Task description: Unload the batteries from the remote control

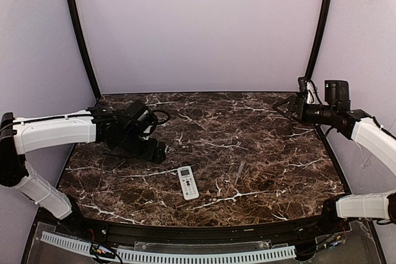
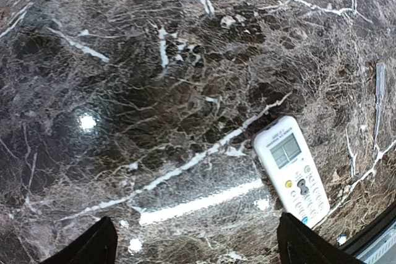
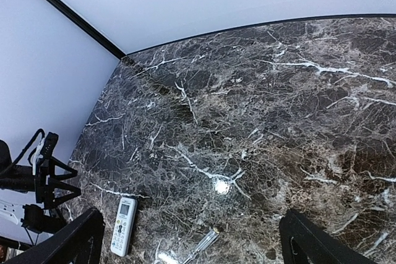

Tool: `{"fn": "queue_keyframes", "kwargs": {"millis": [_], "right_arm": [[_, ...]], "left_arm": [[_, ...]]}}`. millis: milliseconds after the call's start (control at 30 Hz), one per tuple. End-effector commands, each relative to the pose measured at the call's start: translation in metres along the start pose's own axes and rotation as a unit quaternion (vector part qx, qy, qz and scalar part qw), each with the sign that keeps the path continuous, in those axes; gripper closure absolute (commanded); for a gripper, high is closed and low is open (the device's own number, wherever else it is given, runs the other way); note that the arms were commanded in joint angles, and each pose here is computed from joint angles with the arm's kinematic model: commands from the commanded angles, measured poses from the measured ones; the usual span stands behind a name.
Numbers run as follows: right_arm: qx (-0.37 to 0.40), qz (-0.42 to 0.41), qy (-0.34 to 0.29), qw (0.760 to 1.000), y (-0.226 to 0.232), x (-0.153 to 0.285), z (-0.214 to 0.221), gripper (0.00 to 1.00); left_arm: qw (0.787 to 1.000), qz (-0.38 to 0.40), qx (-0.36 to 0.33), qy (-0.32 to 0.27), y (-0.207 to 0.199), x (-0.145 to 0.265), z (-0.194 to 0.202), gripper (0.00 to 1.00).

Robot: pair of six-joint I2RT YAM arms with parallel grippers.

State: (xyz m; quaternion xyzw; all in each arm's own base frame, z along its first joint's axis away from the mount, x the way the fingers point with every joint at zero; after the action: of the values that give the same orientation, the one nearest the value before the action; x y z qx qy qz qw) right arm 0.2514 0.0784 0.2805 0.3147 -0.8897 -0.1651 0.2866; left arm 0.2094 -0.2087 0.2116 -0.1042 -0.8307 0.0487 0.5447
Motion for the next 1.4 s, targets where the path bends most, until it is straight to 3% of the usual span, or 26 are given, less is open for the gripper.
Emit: {"fn": "queue_keyframes", "kwargs": {"millis": [0, 533, 1100, 1367], "right_arm": [[-0.004, 0.014, 0.01, 1.0, 0.002, -0.005, 0.007, 0.01], [-0.004, 0.034, 0.024, 0.999, 0.004, -0.009, 0.024, 0.01], [0.004, 0.065, 0.047, 0.997, -0.005, -0.009, 0.042, 0.01], [0.011, 0.068, 0.05, 0.996, -0.005, -0.008, 0.042, 0.01]], "left_arm": [[1.0, -0.013, 0.018, 0.006, -0.021, -0.003, 0.006, 0.1], [0.992, -0.052, 0.118, 0.019, -0.079, -0.037, 0.025, 0.13], [0.988, -0.05, 0.133, 0.055, -0.112, -0.082, 0.04, 0.13], [0.986, -0.06, 0.132, 0.081, -0.116, -0.101, 0.046, 0.18]]}}
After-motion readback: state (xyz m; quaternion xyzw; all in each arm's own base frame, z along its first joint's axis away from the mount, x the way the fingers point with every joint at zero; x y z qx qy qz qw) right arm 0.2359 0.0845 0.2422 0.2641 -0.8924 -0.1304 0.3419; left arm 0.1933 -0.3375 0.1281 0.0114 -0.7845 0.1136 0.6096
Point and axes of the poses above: each gripper's point midway between its finger pads, its own x axis back along the fingers, its own y axis along the line the jaws close on, z = x × y, the point moved 10 cm from there along x, back along the fingers, and after that the axes turned 7 degrees about x, right-handed, at the moved point
